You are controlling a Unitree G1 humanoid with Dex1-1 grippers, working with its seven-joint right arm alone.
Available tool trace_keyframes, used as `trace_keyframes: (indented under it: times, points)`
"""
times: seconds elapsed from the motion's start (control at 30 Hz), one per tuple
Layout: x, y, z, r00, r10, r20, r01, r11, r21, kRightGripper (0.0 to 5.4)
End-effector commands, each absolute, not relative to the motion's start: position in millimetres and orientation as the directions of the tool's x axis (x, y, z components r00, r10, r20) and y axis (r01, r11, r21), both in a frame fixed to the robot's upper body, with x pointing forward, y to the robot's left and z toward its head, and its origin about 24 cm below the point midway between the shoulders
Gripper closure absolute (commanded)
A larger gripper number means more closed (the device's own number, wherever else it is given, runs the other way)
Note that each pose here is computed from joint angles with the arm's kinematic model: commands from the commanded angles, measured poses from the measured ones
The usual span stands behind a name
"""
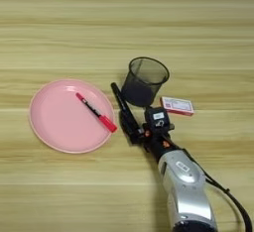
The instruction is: Move the objects on the table
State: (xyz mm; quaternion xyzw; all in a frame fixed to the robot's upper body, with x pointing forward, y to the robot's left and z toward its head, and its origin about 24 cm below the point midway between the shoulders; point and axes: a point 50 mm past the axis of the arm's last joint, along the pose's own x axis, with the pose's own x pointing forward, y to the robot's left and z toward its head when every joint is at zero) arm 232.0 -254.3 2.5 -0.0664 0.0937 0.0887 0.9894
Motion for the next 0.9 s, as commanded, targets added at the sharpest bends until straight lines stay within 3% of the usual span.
trace_keyframes:
  times: [0.03, 0.67, 0.9]
  points:
    - [236.1, -255.5, 11.4, 0.968, 0.177, -0.180, -0.205, 0.966, -0.156, 2.26]
    - [237.4, -250.2, 13.5, 0.965, 0.200, -0.169, -0.224, 0.964, -0.143, 4.18]
    - [238.5, -248.5, 13.2, 0.964, 0.205, -0.168, -0.229, 0.963, -0.140, 4.37]
